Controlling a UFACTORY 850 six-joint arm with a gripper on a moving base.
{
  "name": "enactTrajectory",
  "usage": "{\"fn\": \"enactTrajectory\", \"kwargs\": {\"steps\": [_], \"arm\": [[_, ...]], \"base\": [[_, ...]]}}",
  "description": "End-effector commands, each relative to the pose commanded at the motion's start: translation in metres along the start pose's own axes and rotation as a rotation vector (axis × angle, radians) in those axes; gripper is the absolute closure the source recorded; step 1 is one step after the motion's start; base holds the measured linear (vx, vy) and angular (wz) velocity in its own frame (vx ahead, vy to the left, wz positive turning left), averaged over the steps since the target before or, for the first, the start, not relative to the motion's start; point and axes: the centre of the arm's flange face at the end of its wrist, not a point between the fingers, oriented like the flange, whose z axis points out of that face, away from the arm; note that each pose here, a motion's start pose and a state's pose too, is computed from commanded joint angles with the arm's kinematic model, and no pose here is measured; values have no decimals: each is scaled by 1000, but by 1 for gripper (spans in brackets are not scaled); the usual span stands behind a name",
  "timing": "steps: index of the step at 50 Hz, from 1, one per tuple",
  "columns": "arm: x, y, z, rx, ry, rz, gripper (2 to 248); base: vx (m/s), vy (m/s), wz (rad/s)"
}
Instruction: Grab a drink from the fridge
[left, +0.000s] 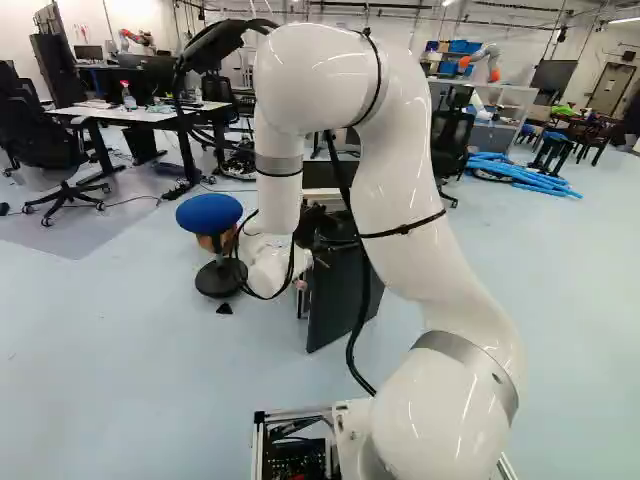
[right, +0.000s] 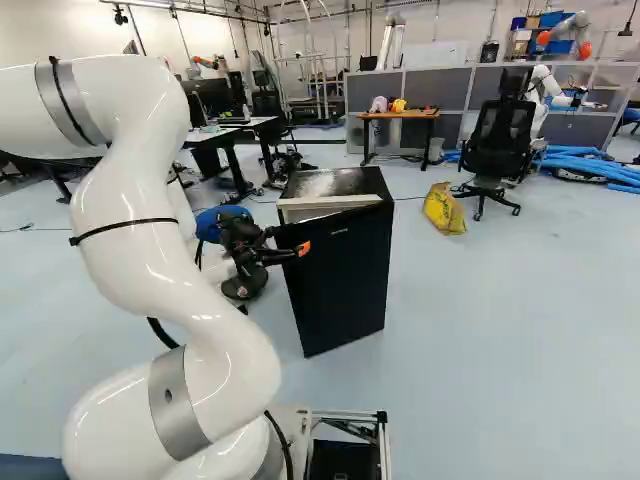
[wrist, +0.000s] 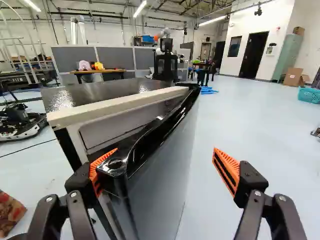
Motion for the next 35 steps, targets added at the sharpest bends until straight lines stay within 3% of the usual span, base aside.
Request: {"fn": "enactTrajectory", "kwargs": {"steps": [35], "arm": [[-1, 52, -26, -84, -10, -62, 3]], "base": [[0, 0, 0]]}}
